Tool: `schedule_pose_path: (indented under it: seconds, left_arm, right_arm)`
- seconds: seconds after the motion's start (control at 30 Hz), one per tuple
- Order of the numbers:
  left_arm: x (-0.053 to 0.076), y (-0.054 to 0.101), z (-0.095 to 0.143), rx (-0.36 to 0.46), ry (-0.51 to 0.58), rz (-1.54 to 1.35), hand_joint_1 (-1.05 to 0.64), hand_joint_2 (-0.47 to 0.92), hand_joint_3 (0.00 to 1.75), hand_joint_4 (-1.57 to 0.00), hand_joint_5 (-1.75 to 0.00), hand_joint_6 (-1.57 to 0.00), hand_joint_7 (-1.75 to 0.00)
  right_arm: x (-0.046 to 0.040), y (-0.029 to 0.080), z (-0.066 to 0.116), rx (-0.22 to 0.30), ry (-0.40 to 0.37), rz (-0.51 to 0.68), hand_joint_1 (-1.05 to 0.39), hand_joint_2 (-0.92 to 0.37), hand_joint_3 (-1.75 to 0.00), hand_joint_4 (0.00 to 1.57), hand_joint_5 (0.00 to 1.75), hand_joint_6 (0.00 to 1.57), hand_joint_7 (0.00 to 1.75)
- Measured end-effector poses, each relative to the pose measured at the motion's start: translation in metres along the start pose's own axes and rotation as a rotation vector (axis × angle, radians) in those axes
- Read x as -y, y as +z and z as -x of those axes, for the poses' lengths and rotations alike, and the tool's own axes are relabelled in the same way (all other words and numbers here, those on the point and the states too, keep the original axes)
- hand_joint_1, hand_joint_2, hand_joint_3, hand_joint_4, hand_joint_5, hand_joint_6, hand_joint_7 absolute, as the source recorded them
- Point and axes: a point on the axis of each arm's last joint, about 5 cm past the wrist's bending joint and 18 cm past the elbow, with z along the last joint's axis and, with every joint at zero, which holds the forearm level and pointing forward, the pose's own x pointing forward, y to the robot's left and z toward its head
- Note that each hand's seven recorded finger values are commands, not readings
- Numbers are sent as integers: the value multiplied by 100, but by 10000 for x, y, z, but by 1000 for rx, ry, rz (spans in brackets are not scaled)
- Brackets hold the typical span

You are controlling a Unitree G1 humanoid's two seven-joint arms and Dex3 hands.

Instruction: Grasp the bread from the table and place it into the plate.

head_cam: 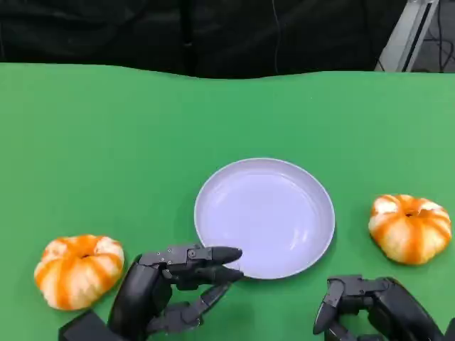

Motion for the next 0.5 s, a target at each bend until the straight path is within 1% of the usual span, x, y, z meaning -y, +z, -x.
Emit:
schedule_pose_path:
  seconds: [0.03,0.07,0.1,0.17,0.27,0.5]
  left_arm:
    - [-21,28,-12,17,-6,-4,-44,92,16,-80,-1,-69,-1]
    - [-34,46,-22,26,-8,-6,-56,92,17,-62,0,-48,0]
    - [-46,59,-26,33,-13,-3,-61,92,18,-54,0,-40,0]
    - [-65,66,-16,32,-22,19,-65,92,22,-40,0,-26,0]
    - [-90,78,-21,37,-49,46,-66,92,24,-36,0,-22,0]
    - [-103,81,-25,37,-62,66,-66,92,25,-36,0,-22,0]
  right_arm:
    - [0,0,0,0,0,0,-12,-63,-94,85,144,88,115]
    - [0,0,0,-1,0,1,-12,-63,-93,84,144,88,115]
    - [0,0,0,-1,0,1,-12,-63,-93,84,143,88,115]
    - [0,0,-1,-1,0,1,-12,-63,-93,84,143,88,115]
    - [-2,-3,0,-3,0,1,-12,-64,-92,84,144,87,115]
    - [-3,-6,3,-5,0,-1,-12,-64,-92,84,144,87,115]
